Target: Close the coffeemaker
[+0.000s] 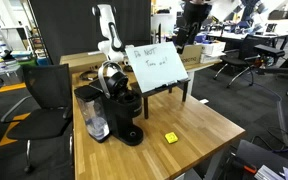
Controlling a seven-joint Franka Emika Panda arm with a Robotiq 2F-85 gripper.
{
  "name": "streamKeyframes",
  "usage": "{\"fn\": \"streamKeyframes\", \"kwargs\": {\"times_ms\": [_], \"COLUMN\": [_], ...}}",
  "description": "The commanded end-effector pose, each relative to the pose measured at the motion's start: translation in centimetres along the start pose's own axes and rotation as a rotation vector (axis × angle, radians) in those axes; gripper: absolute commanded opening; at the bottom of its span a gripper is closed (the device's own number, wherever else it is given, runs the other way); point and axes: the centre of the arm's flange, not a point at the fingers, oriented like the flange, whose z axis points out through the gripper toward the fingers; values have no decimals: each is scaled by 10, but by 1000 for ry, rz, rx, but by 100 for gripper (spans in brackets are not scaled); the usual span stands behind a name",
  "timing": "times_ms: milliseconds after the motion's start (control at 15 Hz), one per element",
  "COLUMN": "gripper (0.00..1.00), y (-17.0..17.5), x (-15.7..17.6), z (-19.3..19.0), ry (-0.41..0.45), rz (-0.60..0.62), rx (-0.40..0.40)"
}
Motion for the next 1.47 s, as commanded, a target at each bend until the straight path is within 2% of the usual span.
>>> {"fn": "streamKeyframes", "kwargs": {"times_ms": [0, 467, 667, 1067, 1400], "gripper": [100, 100, 100, 100, 100], "y": [0, 0, -8, -36, -34], "x": [0, 0, 10, 71, 125], "z": [0, 0, -2, -7, 0], "ry": [0, 1, 30, 129, 169], "rz": [0, 0, -30, -99, -126], "rx": [0, 0, 13, 7, 16]}}
